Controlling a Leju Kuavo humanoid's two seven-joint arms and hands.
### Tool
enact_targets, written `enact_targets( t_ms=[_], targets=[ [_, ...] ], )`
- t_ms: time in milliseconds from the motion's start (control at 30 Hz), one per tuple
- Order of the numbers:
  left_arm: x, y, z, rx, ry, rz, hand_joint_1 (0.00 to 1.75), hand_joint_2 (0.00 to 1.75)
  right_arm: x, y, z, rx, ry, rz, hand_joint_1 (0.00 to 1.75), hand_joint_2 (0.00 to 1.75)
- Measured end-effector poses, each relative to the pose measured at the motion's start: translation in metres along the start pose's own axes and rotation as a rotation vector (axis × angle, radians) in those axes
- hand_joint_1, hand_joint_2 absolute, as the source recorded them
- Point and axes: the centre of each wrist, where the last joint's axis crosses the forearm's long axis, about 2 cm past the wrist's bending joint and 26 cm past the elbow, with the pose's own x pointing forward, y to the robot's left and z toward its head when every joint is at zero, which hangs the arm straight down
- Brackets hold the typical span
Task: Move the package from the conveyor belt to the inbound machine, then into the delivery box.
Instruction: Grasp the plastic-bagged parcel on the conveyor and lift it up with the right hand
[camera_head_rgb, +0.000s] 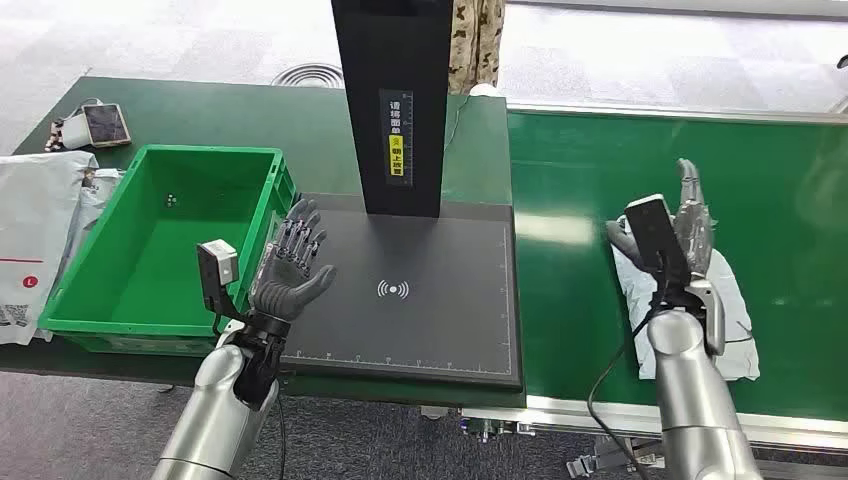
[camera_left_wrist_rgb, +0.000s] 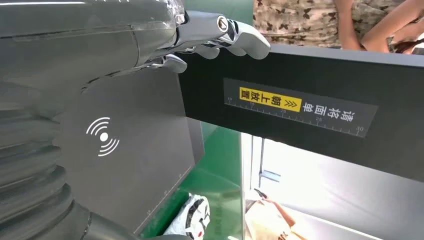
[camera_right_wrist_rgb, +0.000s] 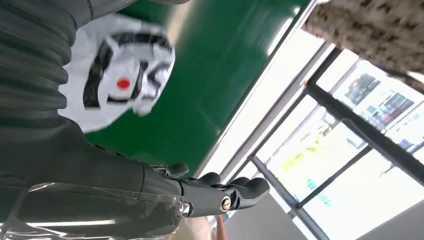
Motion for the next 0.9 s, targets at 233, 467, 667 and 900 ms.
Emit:
enact_targets(
  t_ms=[233,467,667,900],
  targets=[
    [0.0,0.002,0.001,0.005,0.002,-0.005,0.0,1.75,-0.037,-0.032,-0.01,0.006,0.179,0.129,0.0,1.75],
    [-0.002,0.002,0.006,0.008,0.029,-0.02,0.0,1.75,-0.085,-0.029,0.024,0.211,0.572,0.203,0.0,1.75],
    [-0.002,0.003,0.01,0.013,0.042,-0.044,0.0,1.75,-0.108,-0.006,0.08,0.349,0.757,0.24,0.0,1.75],
    [0.004,0.006,0.016,0.037,0.035,-0.05,0.0,1.75,-0.104,0.014,0.097,0.443,0.815,0.268,1.31,1.75]
  ],
)
